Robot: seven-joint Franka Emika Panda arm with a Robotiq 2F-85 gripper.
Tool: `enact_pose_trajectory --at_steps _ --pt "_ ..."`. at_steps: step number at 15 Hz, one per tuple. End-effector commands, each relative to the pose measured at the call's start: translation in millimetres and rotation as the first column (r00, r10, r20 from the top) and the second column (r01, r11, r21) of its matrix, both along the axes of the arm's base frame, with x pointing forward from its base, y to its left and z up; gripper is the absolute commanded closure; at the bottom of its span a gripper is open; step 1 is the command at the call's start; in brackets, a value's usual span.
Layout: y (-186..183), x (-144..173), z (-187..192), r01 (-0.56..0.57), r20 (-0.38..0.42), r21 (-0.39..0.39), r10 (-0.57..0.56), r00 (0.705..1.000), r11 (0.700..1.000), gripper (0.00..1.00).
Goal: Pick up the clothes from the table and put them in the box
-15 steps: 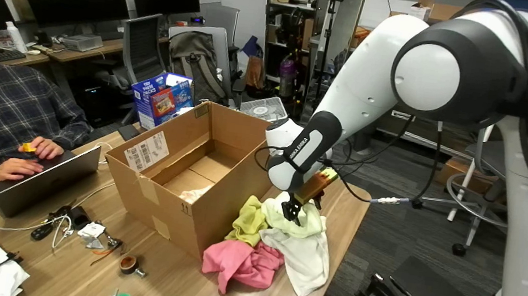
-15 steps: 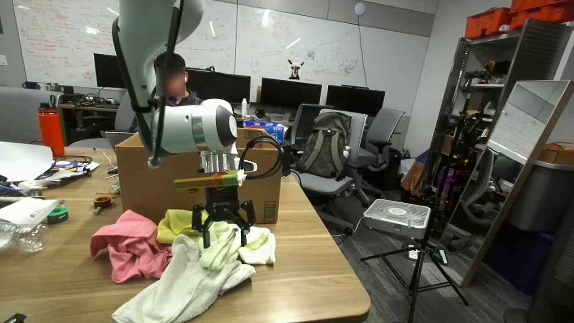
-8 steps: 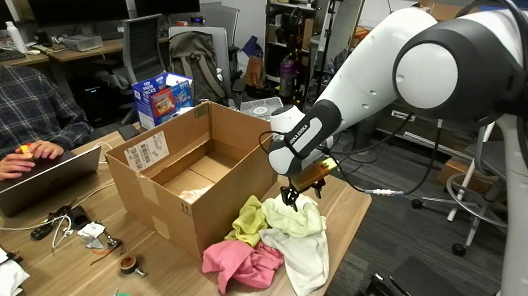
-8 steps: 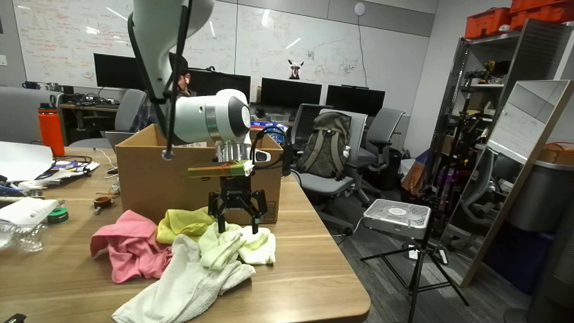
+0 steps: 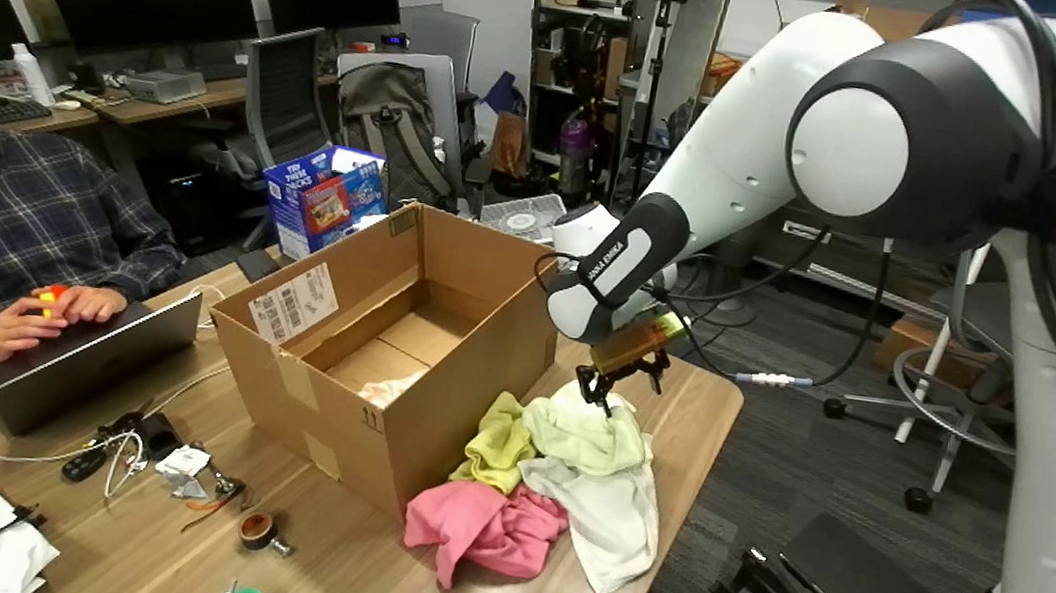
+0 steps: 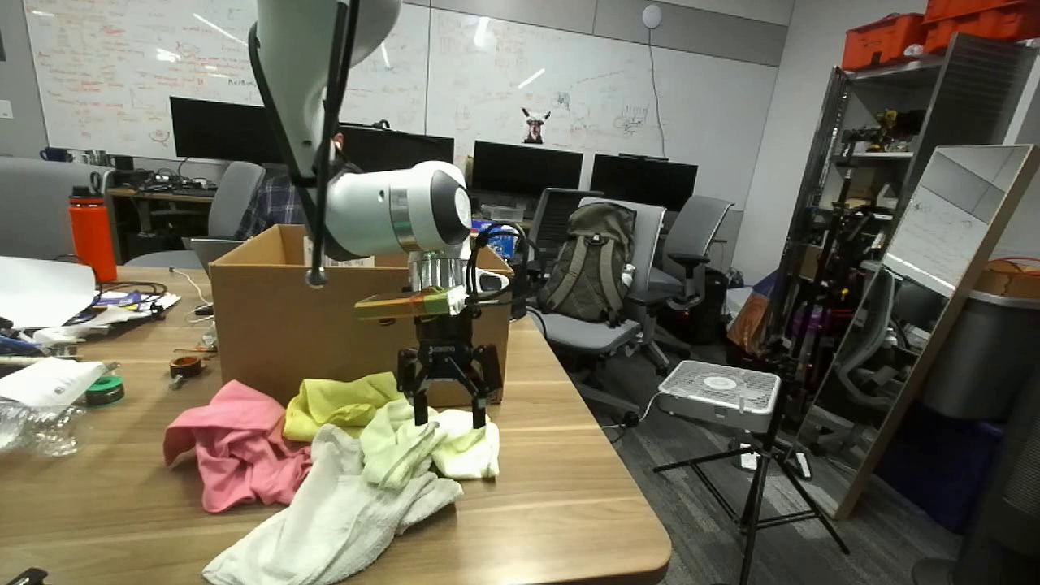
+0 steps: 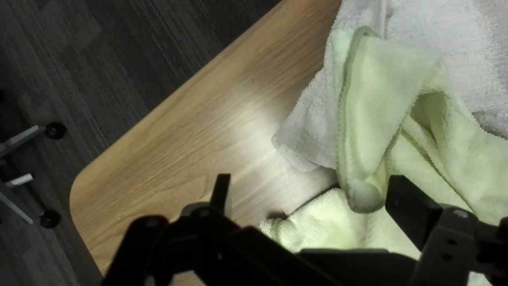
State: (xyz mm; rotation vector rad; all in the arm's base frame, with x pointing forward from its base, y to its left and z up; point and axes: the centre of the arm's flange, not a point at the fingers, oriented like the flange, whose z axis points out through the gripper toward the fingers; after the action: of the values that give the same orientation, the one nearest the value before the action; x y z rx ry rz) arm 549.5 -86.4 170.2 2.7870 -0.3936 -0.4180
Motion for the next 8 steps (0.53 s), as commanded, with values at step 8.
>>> enact_pose_trajectory --at_steps 8 --pt "15.2 -10.8 -3.0 -0.153 0.016 0.001 0.153 0.988 0.988 0.0"
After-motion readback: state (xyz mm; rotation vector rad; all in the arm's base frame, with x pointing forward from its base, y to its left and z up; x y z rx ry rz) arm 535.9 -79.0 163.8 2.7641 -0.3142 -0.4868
